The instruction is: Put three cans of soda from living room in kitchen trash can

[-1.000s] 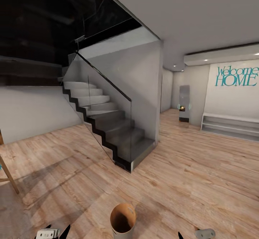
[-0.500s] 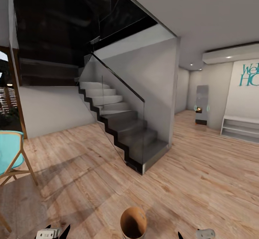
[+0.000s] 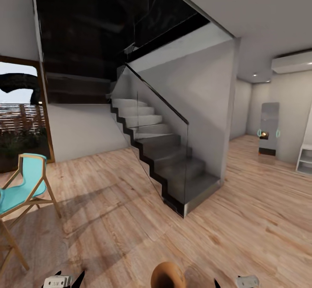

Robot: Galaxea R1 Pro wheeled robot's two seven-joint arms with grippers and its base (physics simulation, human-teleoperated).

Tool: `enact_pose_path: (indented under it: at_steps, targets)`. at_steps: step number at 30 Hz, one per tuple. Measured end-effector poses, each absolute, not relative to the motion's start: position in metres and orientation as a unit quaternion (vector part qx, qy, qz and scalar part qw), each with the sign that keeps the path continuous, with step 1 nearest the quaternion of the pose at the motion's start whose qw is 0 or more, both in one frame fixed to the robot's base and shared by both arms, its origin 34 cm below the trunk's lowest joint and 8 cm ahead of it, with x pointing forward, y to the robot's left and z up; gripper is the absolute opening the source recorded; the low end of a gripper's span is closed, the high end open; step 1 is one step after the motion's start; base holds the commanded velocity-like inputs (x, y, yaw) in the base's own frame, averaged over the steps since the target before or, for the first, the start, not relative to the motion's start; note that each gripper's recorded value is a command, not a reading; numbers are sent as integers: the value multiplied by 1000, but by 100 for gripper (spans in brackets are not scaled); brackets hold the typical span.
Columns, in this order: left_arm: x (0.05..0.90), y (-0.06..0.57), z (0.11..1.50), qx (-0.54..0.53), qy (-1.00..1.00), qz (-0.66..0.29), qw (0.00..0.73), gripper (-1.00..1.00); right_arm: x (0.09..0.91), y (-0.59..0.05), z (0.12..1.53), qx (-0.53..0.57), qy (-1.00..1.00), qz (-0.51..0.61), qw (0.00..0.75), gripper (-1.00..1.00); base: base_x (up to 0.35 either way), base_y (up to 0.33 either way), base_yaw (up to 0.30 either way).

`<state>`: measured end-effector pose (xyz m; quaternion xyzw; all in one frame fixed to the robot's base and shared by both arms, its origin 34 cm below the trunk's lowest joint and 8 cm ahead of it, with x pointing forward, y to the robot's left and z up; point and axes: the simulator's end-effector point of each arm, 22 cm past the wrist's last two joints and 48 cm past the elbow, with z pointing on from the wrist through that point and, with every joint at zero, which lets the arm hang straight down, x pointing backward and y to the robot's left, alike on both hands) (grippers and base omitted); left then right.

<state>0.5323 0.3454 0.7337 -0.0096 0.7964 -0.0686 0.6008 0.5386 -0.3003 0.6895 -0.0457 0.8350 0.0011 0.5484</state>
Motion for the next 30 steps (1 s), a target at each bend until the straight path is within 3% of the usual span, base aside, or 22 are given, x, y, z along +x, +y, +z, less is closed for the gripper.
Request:
enact_pose_path:
  at_steps: [20,30]
  targets:
    - [533,345,734,-10,797,-69,600,100,539,-300,689,-46,835,1,548,100,236,-179,247]
    - [533,345,733,-15,798,-71,598,100,539,-301,690,-43,835,2,548,100,224,-163,79]
